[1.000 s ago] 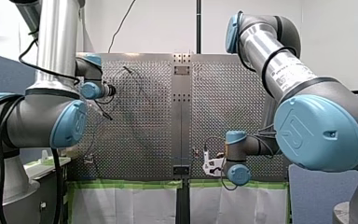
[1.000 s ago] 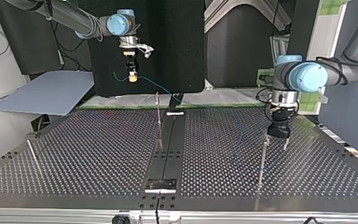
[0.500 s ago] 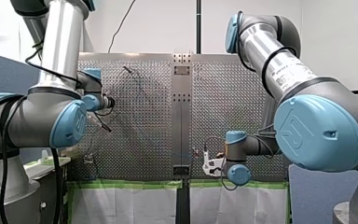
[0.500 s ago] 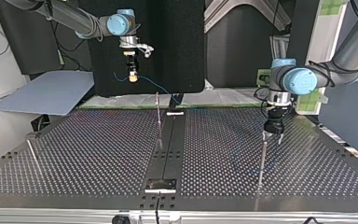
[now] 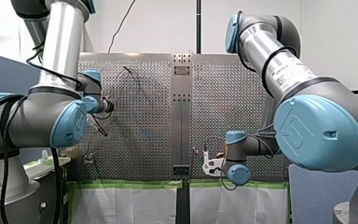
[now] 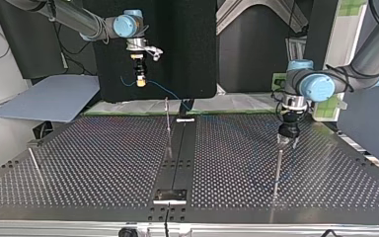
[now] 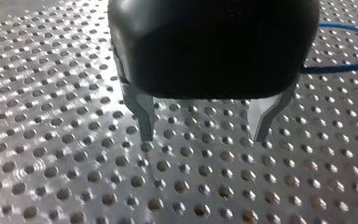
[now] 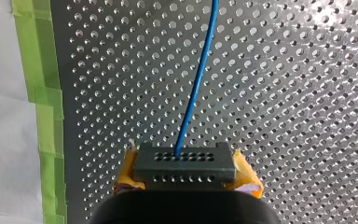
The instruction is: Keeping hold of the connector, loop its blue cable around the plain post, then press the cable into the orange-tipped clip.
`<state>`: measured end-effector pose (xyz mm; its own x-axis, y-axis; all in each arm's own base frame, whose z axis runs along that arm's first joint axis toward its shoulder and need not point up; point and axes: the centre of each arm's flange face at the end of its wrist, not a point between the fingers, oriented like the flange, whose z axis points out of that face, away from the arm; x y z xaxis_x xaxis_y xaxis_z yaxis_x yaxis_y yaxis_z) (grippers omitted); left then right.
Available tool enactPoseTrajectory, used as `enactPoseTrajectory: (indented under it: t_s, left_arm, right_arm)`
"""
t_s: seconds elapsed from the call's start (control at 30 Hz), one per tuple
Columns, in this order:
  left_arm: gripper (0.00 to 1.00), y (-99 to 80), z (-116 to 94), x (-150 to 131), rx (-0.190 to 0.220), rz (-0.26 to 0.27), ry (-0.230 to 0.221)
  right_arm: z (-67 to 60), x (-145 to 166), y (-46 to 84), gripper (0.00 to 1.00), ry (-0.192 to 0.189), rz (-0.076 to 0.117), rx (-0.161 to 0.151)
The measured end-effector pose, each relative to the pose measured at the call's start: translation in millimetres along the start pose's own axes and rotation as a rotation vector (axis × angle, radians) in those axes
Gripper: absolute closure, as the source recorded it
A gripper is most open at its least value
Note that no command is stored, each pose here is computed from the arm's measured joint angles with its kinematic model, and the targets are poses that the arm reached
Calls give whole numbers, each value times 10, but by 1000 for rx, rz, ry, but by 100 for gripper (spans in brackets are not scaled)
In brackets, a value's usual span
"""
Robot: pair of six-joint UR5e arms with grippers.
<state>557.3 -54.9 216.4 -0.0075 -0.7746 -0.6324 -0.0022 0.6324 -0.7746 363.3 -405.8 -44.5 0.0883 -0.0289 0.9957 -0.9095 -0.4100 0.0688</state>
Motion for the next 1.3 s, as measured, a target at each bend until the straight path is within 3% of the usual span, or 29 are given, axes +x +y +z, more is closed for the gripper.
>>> enactPoseTrajectory:
  t_s: [0.1,0.33,0.47,0.9,1.17,1.3]
  left_arm:
    - [2,64,42,54,-23,18,18]
    - [2,381,72,207,-140,69,47]
    - [2,506,67,249,-186,102,43]
    - [2,613,56,252,-249,207,12]
    - [2,717,68,354,-278,240,29]
    - [2,827,103,415,-324,271,46]
  right_arm:
    - [1,1,-1,100,1,1,0]
    - [3,3,0,100,3,3,0]
    - [5,4,0,100,3,3,0]
    - [7,4,-3,100,6,5,2]
    - [11,8,-6,100,8,5,5]
    - [12,9,-8,100,9,5,5]
